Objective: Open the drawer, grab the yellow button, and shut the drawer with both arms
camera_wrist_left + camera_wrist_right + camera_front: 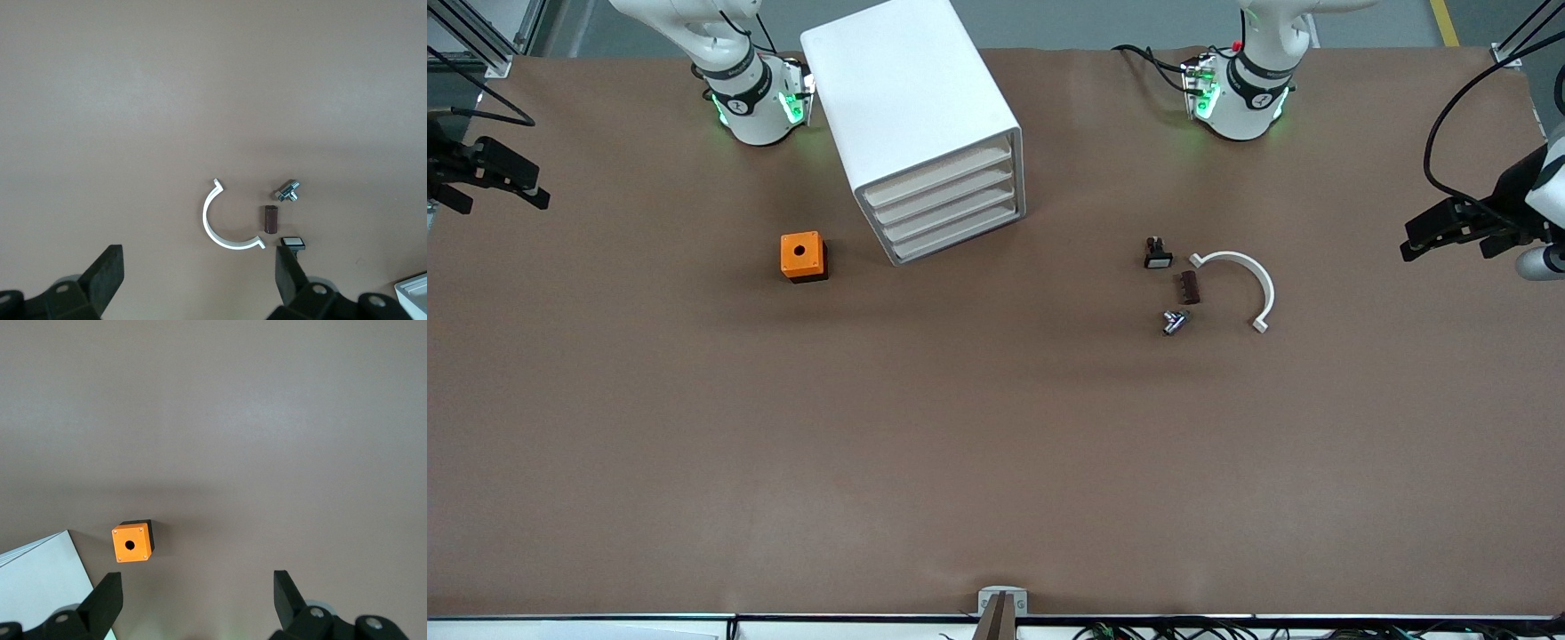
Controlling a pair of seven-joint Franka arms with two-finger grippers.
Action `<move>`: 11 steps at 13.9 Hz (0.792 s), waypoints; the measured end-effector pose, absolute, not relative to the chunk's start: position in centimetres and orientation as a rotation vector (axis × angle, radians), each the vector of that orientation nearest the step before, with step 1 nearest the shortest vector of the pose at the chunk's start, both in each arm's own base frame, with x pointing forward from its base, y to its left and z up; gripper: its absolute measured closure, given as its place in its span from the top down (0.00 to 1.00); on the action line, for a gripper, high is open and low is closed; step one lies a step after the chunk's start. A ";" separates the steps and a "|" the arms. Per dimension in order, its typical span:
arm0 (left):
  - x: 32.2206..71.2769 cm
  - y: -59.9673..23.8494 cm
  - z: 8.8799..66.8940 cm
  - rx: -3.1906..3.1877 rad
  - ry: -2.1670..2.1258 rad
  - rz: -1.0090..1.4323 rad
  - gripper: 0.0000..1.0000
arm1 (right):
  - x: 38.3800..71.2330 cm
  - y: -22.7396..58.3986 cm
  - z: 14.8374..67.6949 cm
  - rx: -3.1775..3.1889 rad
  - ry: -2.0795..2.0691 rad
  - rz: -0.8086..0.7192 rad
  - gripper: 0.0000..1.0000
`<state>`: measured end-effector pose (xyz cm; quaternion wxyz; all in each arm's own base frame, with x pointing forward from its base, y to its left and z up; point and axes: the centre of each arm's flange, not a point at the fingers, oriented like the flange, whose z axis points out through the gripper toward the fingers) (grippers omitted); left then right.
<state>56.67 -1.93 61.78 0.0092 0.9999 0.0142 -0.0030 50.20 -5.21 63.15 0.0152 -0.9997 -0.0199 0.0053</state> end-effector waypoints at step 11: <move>57.5 -1.7 60.0 3.122 0.080 -0.059 1.00 | 50.2 -5.2 63.1 -3.114 -0.063 0.018 1.00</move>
